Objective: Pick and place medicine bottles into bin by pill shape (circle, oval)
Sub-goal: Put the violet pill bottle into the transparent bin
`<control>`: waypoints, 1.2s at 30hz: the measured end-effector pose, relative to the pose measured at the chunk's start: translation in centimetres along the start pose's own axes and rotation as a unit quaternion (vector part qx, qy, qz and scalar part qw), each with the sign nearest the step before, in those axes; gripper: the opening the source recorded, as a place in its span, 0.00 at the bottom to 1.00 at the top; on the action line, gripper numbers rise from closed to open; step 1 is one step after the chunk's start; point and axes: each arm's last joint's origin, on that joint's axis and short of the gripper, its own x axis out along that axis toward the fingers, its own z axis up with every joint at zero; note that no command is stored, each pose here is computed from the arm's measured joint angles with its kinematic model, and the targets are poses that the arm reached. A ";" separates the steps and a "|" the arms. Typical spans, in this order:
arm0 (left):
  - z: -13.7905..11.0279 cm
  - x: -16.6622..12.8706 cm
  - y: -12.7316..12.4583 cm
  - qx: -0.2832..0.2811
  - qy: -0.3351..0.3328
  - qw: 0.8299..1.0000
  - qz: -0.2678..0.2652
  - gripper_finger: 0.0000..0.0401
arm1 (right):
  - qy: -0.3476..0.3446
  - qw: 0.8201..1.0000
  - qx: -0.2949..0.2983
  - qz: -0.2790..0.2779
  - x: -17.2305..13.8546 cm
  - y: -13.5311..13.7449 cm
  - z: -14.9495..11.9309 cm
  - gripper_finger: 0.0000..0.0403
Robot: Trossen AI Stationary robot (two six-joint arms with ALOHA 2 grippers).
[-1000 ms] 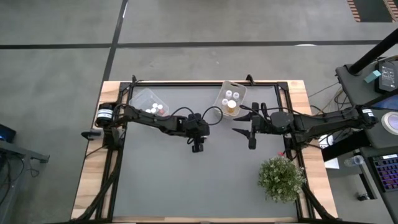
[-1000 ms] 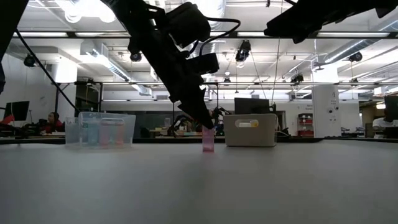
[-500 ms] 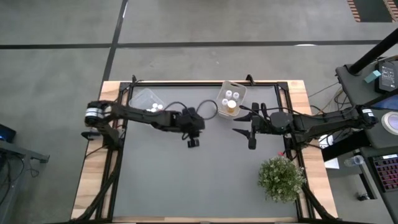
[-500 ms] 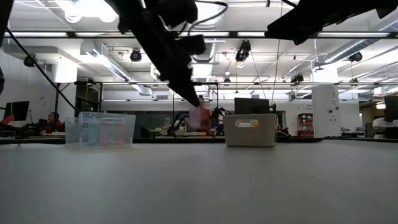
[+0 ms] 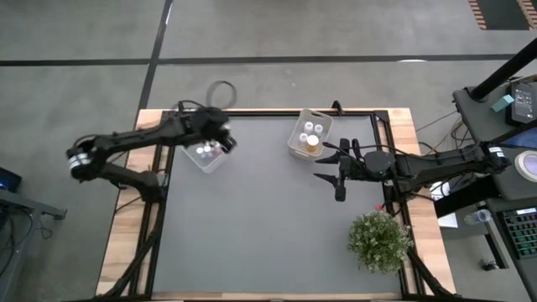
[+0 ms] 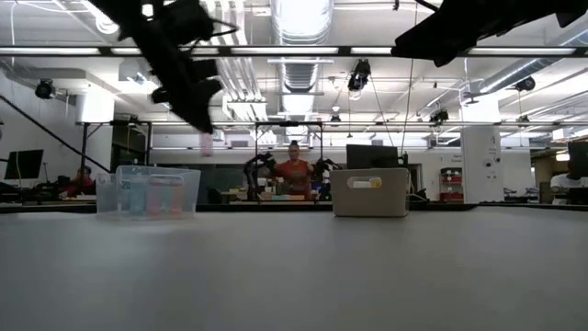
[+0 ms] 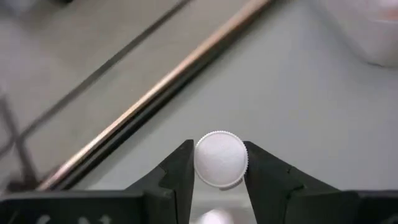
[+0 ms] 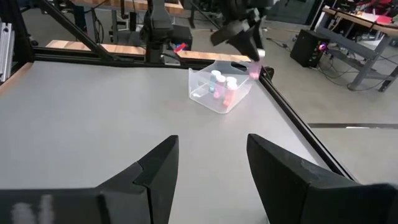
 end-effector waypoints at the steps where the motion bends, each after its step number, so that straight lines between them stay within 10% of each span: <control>1: -0.7 -0.2 1.1 -0.027 -0.001 0.999 0.018 0.26 | 0.000 1.000 0.000 0.000 0.0 0.0 0.0 0.45; 10: -6.5 0.2 5.5 -0.168 0.019 0.980 0.103 0.26 | -0.001 1.000 -0.001 0.000 0.0 0.0 0.0 0.45; 36: -10.1 4.5 4.6 -0.180 0.095 0.970 0.129 0.32 | 0.000 1.000 -0.001 0.000 0.0 0.0 0.0 0.45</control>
